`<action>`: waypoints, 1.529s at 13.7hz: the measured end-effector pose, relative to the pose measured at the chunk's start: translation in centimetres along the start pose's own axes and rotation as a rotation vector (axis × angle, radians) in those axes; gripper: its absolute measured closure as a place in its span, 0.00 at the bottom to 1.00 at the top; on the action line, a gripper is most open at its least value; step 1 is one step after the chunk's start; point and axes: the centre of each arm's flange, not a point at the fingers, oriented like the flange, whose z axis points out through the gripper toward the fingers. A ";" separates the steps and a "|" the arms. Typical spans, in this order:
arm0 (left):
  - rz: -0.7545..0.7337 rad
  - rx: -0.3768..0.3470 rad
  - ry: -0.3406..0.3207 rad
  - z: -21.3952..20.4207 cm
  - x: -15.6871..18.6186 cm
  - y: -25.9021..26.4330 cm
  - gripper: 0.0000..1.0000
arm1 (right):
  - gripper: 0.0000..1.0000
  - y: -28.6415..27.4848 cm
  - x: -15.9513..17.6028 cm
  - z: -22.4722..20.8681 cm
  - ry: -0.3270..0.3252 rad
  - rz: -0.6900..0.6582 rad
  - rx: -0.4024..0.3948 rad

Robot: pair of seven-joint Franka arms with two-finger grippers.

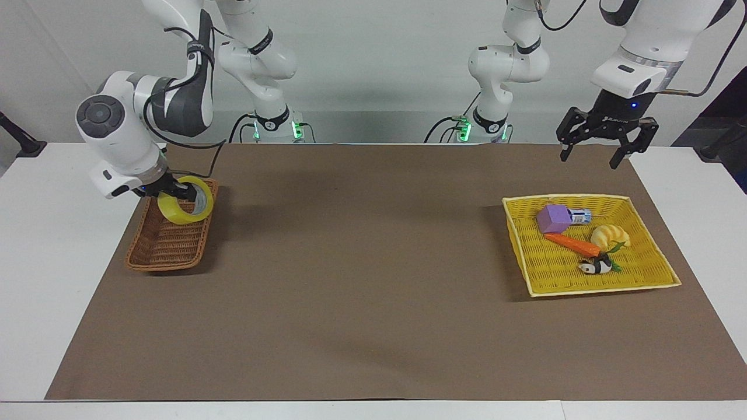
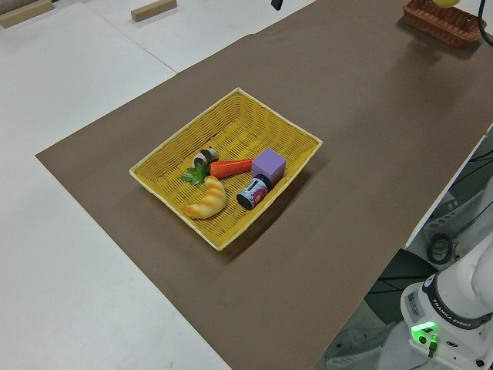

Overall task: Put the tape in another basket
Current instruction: 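Carry the tape with the right gripper into the wicker basket, then open the right gripper to release the tape in the basket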

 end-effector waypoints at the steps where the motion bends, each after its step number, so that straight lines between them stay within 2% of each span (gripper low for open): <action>1: -0.004 0.001 -0.001 0.0 -0.1 -0.4 0.00 | 0.95 1.7 -0.3 1.0 -0.011 -0.006 -0.019; 3: -0.010 0.002 -0.002 0.0 -0.2 -0.8 0.00 | 0.95 3.5 -0.8 3.1 -0.033 -0.016 -0.065; 7: -0.011 0.002 -0.006 0.0 -0.2 -0.9 0.00 | 0.96 2.9 -0.8 8.2 -0.033 -0.080 -0.146; 8: -0.011 0.002 -0.006 0.0 -0.2 -0.9 0.00 | 0.92 2.7 -0.8 9.0 -0.030 -0.092 -0.162; 11: -0.011 0.002 -0.007 0.0 -0.2 -0.9 0.00 | 0.58 2.2 -0.5 9.8 -0.025 -0.120 -0.192; 13: -0.011 0.002 -0.007 0.0 -0.2 -0.9 0.00 | 0.30 1.9 -0.4 9.4 -0.016 -0.127 -0.198; 16: -0.011 0.002 -0.007 0.0 -0.2 -0.9 0.00 | 0.00 1.6 0.2 7.7 0.018 -0.127 -0.204; 18: -0.011 0.002 -0.007 0.0 -0.2 -0.9 0.00 | 0.00 0.8 0.8 5.4 0.072 -0.101 -0.147; 21: -0.011 0.002 -0.007 0.1 -0.2 -0.9 0.00 | 0.00 -1.8 2.0 1.1 0.178 -0.057 0.019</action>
